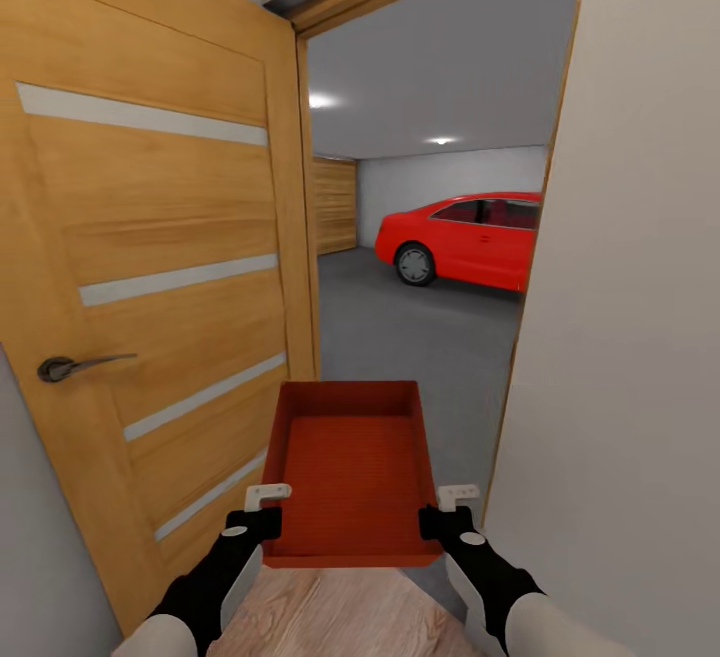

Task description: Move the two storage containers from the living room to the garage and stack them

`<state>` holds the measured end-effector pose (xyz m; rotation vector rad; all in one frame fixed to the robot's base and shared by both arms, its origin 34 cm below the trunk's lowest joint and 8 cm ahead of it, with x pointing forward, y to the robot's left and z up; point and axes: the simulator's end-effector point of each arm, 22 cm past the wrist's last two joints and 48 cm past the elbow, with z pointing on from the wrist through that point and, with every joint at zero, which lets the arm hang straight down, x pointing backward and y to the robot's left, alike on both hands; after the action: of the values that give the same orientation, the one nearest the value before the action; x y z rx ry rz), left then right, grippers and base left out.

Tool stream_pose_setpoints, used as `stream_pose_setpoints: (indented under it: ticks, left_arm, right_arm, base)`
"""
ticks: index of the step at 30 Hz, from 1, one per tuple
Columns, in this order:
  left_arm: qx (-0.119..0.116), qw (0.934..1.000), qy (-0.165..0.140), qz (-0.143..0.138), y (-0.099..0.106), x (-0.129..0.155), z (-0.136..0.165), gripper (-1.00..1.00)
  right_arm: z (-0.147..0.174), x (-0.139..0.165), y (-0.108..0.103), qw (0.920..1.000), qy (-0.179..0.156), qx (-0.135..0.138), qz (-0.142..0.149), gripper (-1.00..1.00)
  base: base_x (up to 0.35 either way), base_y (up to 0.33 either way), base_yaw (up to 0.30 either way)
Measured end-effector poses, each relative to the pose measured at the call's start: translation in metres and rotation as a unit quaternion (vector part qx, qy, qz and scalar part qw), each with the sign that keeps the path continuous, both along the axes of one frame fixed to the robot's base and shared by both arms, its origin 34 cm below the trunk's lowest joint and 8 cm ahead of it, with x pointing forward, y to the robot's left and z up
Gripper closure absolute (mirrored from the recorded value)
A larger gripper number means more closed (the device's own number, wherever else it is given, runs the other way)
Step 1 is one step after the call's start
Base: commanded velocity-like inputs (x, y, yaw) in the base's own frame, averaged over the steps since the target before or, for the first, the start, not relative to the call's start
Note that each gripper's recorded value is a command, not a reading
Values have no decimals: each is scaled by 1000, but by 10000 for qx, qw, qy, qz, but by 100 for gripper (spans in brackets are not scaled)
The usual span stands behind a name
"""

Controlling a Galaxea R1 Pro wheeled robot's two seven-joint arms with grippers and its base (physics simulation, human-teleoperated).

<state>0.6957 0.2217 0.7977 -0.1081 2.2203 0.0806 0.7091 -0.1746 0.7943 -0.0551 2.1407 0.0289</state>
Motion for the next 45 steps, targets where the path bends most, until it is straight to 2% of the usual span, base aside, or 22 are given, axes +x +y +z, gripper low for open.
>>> stream_pose_setpoints:
  ticks: [11, 35, 45]
  left_arm:
    - [-9, 10000, -2, 2, 0, 0, 0, 100]
    - [7, 10000, 1, -8, 0, 0, 1, 100]
    - [13, 10000, 2, -5, 0, 0, 1, 100]
  right_arm:
    - [0, 0, 0, 10000, 0, -4, -1, 100]
    - [0, 0, 0, 10000, 1, 4, -5, 100]
    - [0, 0, 0, 10000, 1, 11, -5, 100]
  base:
    - [94, 273, -215]
    - [107, 148, -244]
    - [115, 122, -29]
